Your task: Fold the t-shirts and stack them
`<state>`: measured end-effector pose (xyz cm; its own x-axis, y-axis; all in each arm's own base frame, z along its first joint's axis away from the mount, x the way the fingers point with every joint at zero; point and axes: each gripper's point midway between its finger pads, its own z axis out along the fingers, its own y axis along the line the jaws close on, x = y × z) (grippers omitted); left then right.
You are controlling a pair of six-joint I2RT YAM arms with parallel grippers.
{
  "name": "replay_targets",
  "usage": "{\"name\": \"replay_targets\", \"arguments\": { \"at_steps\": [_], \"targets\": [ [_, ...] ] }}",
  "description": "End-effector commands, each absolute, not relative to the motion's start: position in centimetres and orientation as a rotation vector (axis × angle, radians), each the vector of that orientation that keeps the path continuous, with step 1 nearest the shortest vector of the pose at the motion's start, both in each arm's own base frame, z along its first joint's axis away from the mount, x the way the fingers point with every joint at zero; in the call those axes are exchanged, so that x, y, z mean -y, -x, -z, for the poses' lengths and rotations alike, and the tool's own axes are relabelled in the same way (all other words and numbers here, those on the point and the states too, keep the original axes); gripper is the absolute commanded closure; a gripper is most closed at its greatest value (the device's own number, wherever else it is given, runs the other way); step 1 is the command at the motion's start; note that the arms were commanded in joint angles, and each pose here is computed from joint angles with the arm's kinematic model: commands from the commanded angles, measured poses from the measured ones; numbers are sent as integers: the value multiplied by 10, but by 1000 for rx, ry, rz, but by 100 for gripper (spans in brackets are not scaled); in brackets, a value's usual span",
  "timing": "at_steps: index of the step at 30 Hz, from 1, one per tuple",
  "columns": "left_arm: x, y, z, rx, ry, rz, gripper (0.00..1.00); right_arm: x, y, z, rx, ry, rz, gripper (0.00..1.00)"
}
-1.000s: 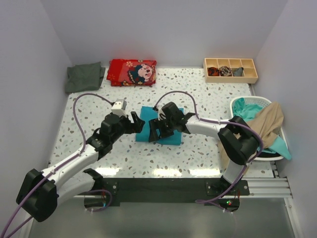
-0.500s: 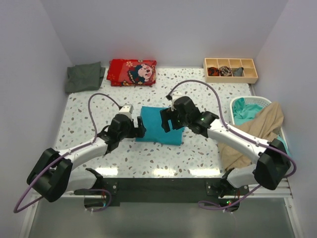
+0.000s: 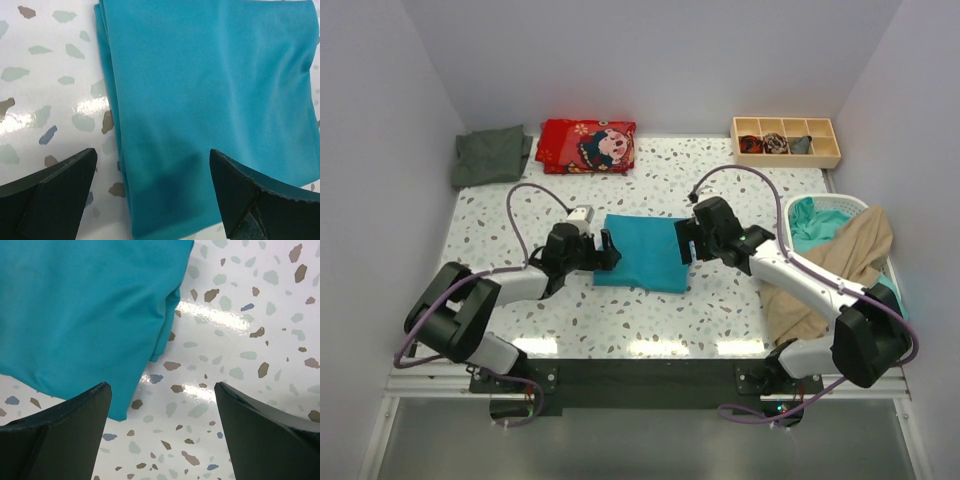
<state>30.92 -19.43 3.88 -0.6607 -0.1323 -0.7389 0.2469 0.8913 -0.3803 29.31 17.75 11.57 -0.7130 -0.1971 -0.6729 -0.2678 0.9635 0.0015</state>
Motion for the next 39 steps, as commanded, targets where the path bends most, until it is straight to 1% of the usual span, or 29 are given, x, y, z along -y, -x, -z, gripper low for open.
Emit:
{"name": "replay_targets", "arguments": {
  "at_steps": [1, 2, 3, 5, 6, 7, 8, 10, 11, 12, 14, 15, 17, 18, 23, 26, 29, 31, 32, 39],
  "targets": [
    [217, -333, -71, -2061, -163, 793, 5, -166, -299, -127, -2346, 290, -137, 11],
    [220, -332, -66, -2068, -175, 818, 6, -163, -299, -127, -2346, 289, -127, 11],
    [225, -332, -67, -2066, -195, 844, 11, -161, -300, -128, -2346, 286, -122, 11],
    [235, -326, -56, -2102, -233, 916, 16, -157, -300, -126, -2349, 283, -115, 11],
    [240, -323, -53, -2107, -238, 958, 21, -157, -301, -126, -2349, 283, -115, 11],
    [246, -315, -44, -2135, -258, 1013, 22, -156, -301, -125, -2353, 278, -112, 11],
    [251, -315, -45, -2114, -273, 1053, 23, -156, -301, -124, -2355, 284, -112, 11],
    [261, -303, -32, -2156, -279, 1153, 30, -156, -301, -123, -2359, 282, -107, 11],
    [264, -304, -33, -2139, -283, 1181, 31, -155, -301, -123, -2357, 279, -104, 10],
    [268, -302, -31, -2143, -273, 1208, 43, -154, -301, -122, -2359, 278, -99, 10],
    [274, -299, -23, -2149, -276, 1244, 58, -153, -301, -123, -2359, 277, -96, 10],
    [279, -304, -26, -2140, -271, 1267, 72, -151, -302, -122, -2360, 274, -89, 10],
    [284, -308, -20, -2140, -263, 1295, 89, -150, -300, -121, -2366, 278, -85, 10],
    [290, -318, -28, -2116, -260, 1313, 100, -149, -301, -121, -2364, 275, -79, 10],
    [304, -349, -48, -2070, -270, 1319, 100, -145, -302, -121, -2367, 273, -61, 10],
    [311, -379, -85, -1994, -314, 1280, 100, -143, -302, -119, -2374, 267, -53, 10],
    [307, -406, -116, -1957, -377, 1196, 100, -142, -302, -113, -2389, 272, -48, 10],
    [299, -424, -129, -1935, -432, 1080, 100, -141, -303, -110, -2393, 271, -42, 10],
    [295, -432, -137, -1962, -441, 1032, 100, -141, -303, -109, -2398, 275, -40, 10],
    [251, -483, -169, -1957, -578, 731, 100, -138, -309, -103, -2414, 285, -23, 10]
  ]
}}
